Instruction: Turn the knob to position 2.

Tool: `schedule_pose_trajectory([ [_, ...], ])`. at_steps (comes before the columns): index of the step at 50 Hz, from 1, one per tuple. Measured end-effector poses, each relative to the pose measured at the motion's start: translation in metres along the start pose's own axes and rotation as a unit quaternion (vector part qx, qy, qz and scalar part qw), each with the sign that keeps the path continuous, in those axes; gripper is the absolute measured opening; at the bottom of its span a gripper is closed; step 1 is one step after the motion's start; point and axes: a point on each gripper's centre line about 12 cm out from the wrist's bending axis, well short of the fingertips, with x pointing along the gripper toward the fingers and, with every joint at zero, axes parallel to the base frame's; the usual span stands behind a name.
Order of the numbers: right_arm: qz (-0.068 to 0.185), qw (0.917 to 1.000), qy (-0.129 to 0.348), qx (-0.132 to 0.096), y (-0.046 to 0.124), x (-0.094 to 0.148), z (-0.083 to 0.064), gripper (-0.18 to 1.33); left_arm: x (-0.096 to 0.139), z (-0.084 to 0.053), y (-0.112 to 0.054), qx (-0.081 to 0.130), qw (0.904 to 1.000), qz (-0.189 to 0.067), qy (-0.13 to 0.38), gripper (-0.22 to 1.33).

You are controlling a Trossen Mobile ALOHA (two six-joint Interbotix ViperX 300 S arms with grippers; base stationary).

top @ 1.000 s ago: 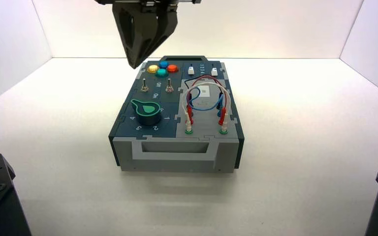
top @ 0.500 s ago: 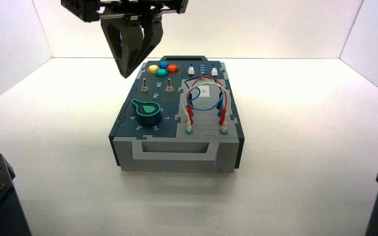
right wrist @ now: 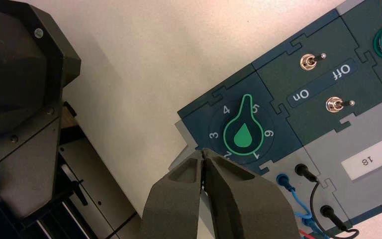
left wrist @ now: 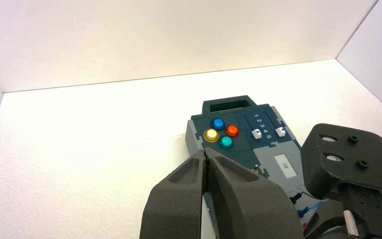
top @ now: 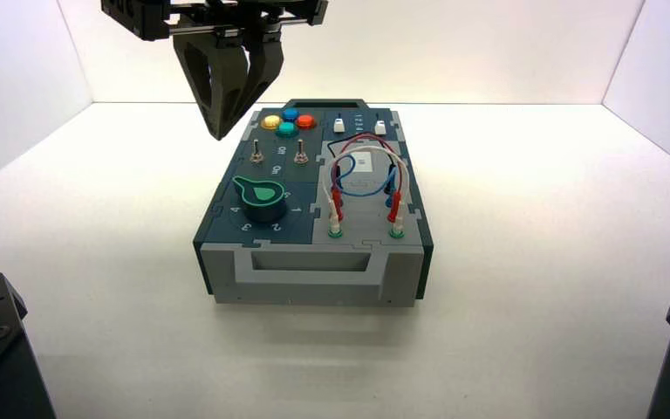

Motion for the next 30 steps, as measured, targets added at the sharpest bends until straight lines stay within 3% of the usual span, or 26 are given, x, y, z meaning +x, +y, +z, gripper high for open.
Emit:
schedule_pose_trajectory([
  [17, -0.001, 1.0, 0.007, -0.003, -0.001, 0.001, -0.003, -0.14, -0.003, 0.001, 0.0, 0.001, 1.0, 0.0, -0.007, -0.16],
  [30, -0.006, 0.9992, 0.04, -0.004, 0.0, 0.01, -0.002, -0.14, -0.003, 0.001, 0.0, 0.002, 1.0, 0.0, -0.007, -0.16],
])
